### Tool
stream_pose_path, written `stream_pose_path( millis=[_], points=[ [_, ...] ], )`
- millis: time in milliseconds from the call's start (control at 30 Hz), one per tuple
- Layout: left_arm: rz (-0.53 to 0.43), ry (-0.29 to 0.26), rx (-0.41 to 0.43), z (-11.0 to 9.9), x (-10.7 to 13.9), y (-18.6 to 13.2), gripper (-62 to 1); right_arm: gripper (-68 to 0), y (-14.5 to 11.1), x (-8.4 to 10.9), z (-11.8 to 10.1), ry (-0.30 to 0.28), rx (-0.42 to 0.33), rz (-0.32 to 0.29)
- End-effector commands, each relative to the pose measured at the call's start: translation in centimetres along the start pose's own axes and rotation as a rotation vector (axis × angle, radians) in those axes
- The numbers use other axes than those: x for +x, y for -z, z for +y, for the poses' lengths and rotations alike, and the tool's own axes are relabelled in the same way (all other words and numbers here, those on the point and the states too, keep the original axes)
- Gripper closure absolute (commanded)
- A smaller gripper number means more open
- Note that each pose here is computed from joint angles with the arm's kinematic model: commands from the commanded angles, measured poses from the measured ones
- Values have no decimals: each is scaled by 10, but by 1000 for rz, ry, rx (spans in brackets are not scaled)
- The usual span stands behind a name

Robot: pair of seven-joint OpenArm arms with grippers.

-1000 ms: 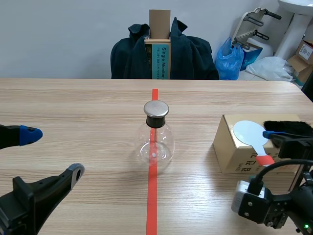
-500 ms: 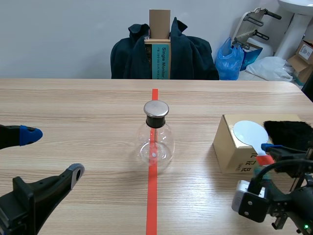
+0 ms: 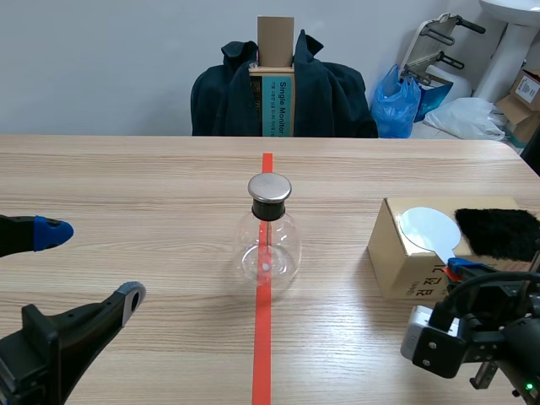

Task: Do the electroscope experiment.
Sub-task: 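Pick up the white charging plate, then bring the plate to the electroscope and point at the metal foil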

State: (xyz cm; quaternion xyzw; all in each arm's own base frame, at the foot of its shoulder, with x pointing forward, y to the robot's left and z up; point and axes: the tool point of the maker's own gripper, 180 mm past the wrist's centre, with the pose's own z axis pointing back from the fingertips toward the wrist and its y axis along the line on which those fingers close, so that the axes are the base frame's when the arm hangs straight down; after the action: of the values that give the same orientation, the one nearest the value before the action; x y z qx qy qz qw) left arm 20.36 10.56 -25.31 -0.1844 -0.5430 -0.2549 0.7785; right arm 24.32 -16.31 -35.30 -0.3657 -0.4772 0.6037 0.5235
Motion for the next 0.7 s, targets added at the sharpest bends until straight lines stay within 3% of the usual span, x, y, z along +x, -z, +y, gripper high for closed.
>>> stream_pose_path(
  millis=[0,133,267,433,533,667],
  points=[
    [-29,-4,-5,-2,7,1,-623,-17,0,-3,-11,-15,-29,1],
    [-3,17,-15,-2,4,0,-604,-17,1,-2,-37,-33,-130,1],
    [44,66,-46,-1,-1,-1,-392,-17,-2,-3,-71,-41,-238,5],
    [111,131,-51,18,-8,5,-33,-17,-15,2,-117,-53,-358,-5],
    [103,125,-64,34,-10,11,-27,-17,-27,7,-146,-54,-439,-18],
    [51,75,-98,51,-14,23,-27,-17,-44,11,-183,-37,-574,-38]
  ],
)
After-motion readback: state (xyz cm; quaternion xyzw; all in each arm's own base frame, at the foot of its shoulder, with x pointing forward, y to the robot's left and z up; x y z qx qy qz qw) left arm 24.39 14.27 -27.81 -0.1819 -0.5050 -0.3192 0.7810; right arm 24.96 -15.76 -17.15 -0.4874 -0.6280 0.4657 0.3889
